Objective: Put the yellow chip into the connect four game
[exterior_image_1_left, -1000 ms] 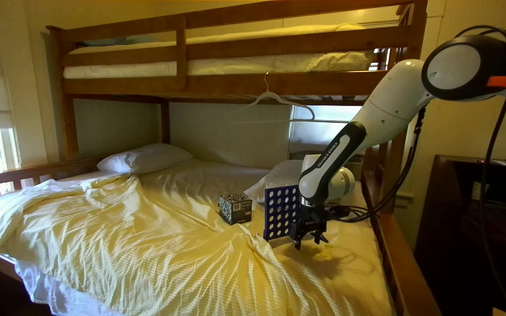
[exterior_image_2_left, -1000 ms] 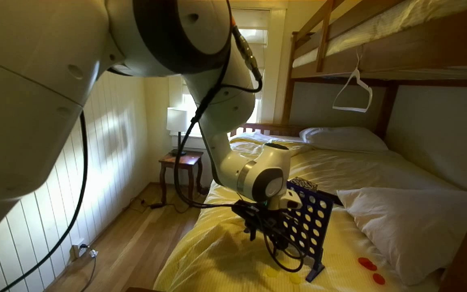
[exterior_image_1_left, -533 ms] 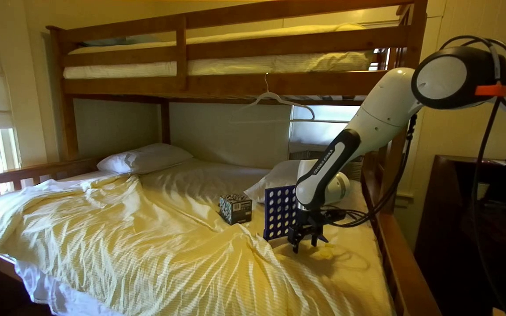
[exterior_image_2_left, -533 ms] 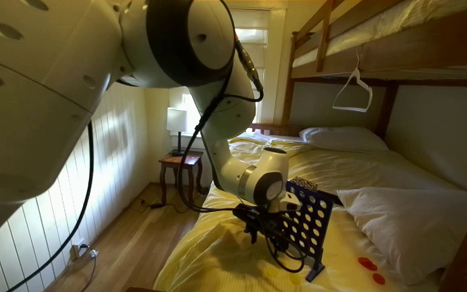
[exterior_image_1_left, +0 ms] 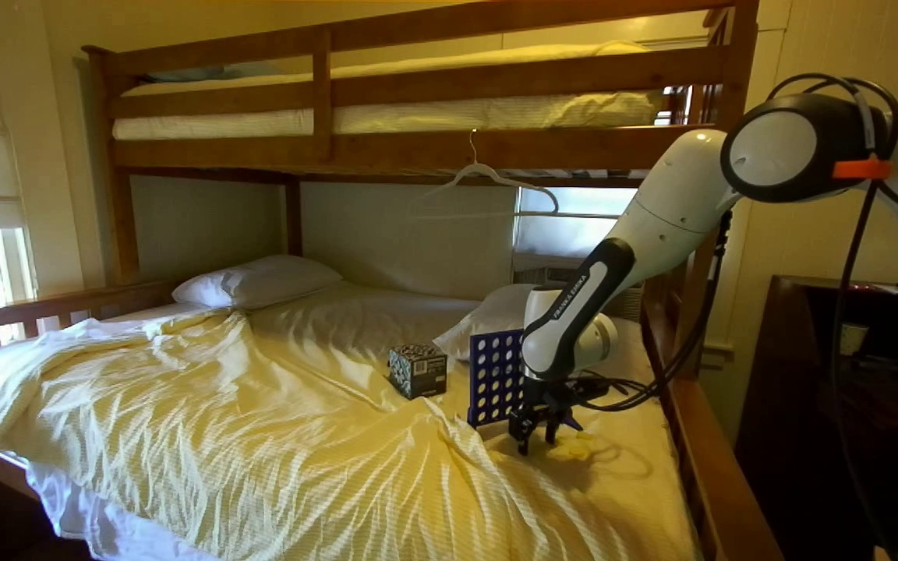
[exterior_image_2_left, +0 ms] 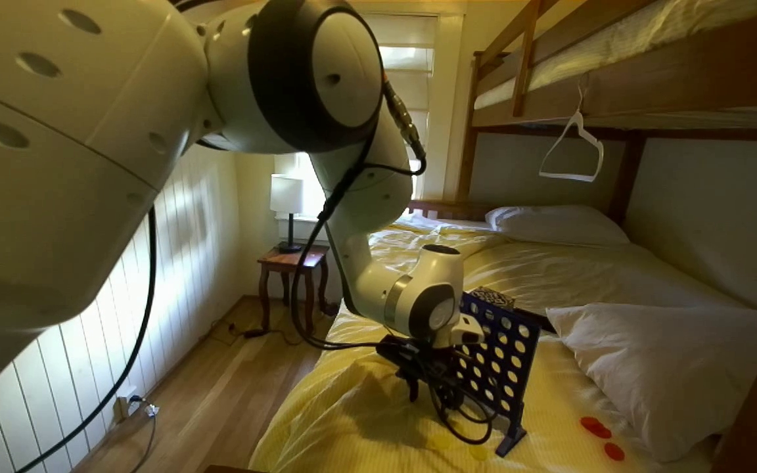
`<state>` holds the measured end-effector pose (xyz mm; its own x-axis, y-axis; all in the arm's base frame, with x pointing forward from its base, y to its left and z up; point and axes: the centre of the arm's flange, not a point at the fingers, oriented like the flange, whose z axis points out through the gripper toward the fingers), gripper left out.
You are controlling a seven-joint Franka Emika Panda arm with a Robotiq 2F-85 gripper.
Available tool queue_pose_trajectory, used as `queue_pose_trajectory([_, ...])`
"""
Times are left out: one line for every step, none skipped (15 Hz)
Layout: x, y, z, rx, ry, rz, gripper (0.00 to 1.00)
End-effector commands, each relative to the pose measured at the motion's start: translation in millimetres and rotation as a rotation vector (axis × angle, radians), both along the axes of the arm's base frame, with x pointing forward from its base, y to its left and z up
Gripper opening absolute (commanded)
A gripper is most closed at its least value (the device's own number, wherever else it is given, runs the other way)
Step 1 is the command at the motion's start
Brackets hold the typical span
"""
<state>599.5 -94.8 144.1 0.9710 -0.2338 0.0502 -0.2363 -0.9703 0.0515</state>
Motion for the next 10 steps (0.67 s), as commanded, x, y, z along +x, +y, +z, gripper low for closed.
queue_pose_trajectory([6.8, 2.5, -6.6, -0.036, -0.014, 0.006, 0.48])
queue_pose_trajectory([6.8, 2.4, -7.2, -0.039, -0.015, 0.009, 0.41])
queue_pose_trajectory([6.8, 2.2, -7.9, -0.042, -0.016, 0.01, 0.33])
queue_pose_trajectory([6.7, 2.3, -8.2, -0.045, -0.017, 0.012, 0.27])
queue_pose_trajectory([6.5, 2.1, -7.9, -0.048, -0.018, 0.014, 0.2])
queue_pose_trajectory([6.5, 2.0, -7.6, -0.05, -0.019, 0.015, 0.12])
queue_pose_trajectory([6.6, 1.8, -7.3, -0.052, -0.02, 0.016, 0.1])
queue_pose_trajectory([6.8, 1.9, -7.0, -0.054, -0.021, 0.018, 0.1])
queue_pose_trajectory([6.7, 2.1, -6.6, -0.057, -0.022, 0.02, 0.1])
queue_pose_trajectory([6.3, 2.5, -6.5, -0.059, -0.022, 0.021, 0.1])
